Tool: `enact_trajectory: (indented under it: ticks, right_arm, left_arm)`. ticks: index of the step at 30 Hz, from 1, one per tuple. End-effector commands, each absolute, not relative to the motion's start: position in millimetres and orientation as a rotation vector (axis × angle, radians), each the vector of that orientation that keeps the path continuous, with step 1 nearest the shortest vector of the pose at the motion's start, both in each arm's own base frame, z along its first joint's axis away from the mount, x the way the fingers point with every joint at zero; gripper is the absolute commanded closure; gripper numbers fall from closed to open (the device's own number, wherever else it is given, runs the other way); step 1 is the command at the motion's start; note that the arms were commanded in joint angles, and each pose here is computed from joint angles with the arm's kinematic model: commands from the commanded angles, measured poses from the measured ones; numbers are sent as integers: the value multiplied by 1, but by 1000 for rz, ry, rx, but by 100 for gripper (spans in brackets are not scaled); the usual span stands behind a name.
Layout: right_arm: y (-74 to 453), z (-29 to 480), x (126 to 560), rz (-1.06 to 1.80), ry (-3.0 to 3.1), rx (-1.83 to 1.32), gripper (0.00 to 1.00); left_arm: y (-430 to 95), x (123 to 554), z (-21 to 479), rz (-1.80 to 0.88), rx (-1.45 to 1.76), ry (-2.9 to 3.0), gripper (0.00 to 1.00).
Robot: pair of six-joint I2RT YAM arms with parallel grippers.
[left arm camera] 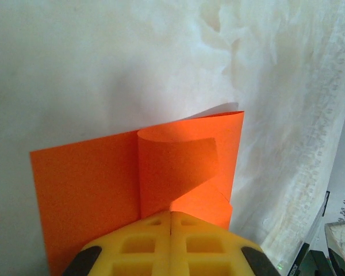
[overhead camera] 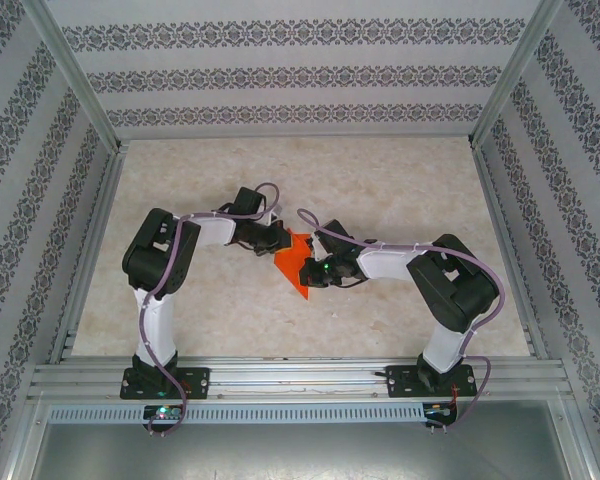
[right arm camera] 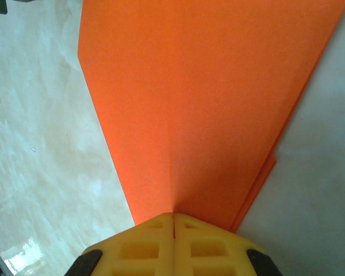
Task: Fold a paper plane with a square sheet of paper (fold left side to right side)
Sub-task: Fourth fold the wing at the center of the table.
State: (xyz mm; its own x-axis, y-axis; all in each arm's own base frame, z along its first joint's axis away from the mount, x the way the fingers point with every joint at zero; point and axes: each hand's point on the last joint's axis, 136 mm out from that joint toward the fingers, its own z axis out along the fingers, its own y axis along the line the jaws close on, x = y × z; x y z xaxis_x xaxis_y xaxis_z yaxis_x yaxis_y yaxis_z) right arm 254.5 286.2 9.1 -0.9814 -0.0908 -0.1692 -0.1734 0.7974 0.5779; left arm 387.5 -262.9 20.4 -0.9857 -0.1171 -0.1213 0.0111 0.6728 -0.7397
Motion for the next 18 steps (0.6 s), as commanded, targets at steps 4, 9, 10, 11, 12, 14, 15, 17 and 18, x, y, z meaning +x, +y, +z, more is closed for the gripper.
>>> enact_trajectory:
  ticks: [4,9,10,11,12,14,15,17,18]
  right_arm:
    - [209,-61,177,471,3270,-135,100]
    - [209,-61,177,471,3271,-126,100]
    - [209,-62,177,469,3273,-125,100]
    - [209,-62,177,469,3272,-122,100]
    - [209,-62,177,470,3272,-124,100]
    - [209,-62,177,470,3272,-119,100]
    - [209,-62,177,471,3271,-119,100]
    - [209,-62,177,469,3273,-119,100]
    - [209,-62,177,470,3273,-117,100]
  left_arm:
    - [-207,448,-5,-908,-199,2654,93]
    - [-202,462,0,-901,-210,2635,92]
    - [-202,464,0,-898,-212,2636,92]
    - [-201,466,1,-895,-213,2633,92]
    - [-199,469,0,-890,-217,2630,92]
    - [-197,474,-1,-880,-224,2628,92]
    - [-196,476,-2,-875,-229,2627,92]
    - [-193,481,-3,-867,-239,2623,92]
    - [-192,483,-2,-867,-245,2617,92]
